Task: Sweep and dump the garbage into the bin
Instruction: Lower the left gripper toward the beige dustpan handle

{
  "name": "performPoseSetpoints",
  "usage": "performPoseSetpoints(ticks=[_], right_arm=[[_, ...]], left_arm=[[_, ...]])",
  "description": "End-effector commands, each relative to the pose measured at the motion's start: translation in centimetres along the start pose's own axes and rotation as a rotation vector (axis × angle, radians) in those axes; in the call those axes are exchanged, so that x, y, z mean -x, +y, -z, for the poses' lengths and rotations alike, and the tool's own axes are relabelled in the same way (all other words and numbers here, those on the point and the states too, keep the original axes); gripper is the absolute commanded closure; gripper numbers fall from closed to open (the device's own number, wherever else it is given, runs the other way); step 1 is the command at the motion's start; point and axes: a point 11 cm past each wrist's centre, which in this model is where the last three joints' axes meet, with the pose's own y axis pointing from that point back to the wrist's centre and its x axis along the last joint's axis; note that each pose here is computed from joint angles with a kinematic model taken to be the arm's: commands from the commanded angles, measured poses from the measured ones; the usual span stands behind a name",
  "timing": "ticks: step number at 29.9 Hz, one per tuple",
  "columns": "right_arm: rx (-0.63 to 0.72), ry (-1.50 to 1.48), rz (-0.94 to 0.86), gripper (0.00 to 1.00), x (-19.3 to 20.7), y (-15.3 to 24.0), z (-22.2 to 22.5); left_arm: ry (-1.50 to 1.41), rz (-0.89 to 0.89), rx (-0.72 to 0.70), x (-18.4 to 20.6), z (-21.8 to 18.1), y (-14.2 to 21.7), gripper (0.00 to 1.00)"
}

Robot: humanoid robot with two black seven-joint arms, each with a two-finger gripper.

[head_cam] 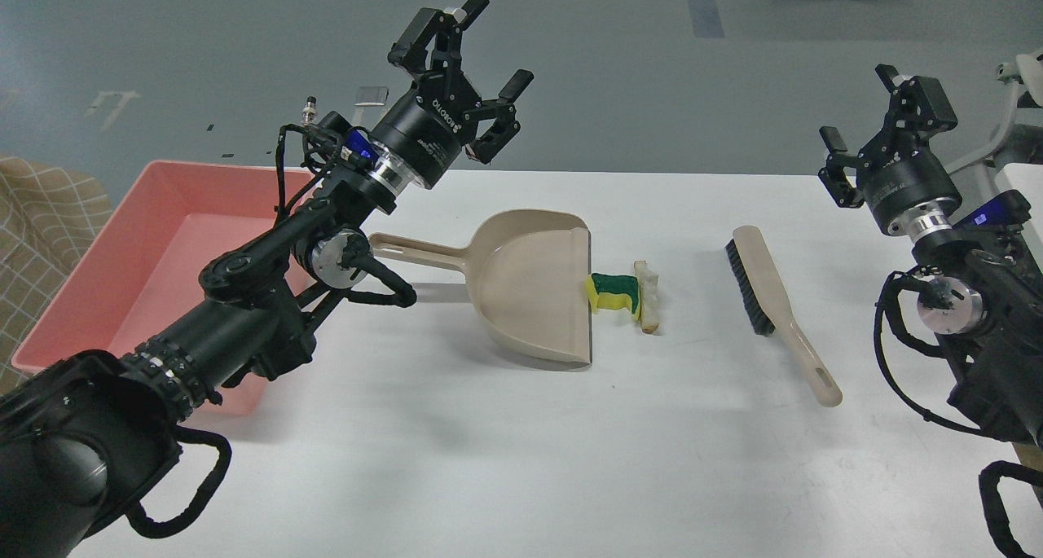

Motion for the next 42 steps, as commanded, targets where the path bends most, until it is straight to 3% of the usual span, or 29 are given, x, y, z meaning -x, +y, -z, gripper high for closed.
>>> performPoseSetpoints(ticks=[1,6,20,31,37,42], right_arm=[[0.011,-0.002,-0.007,0.00,-0.2,0.4,-0.5],[-0.002,0.001,-0.007,0.00,0.0,-0.1,0.0],[-0.073,-0.052,-0.022,0.00,0.9,-1.4,1.7],[-0.110,-0.070,-0.003,0.00,1.6,-2.0,2.9],[-0.120,-0.075,0.027,0.00,2.0,-2.1,3.4],[-0.031,-0.071,0.024,0.00,2.1,-2.0,2.2]], left_arm=[[-0.009,-0.023,-0.009,-0.6,0.2,0.4,0.02],[-0.034,-0.045,-0.026,-0.8,0.7,0.6,0.02],[-0.112,-0.206,-0.043,-6.3,-0.8,2.4,0.02],[-0.139,-0.182,-0.007,-5.2,-2.5,0.1,0.02],[-0.130,-0.209,-0.104,-5.4,-1.4,0.2,0.02],[-0.082,-0.164,-0.093,-3.5,-0.7,0.2,0.02]])
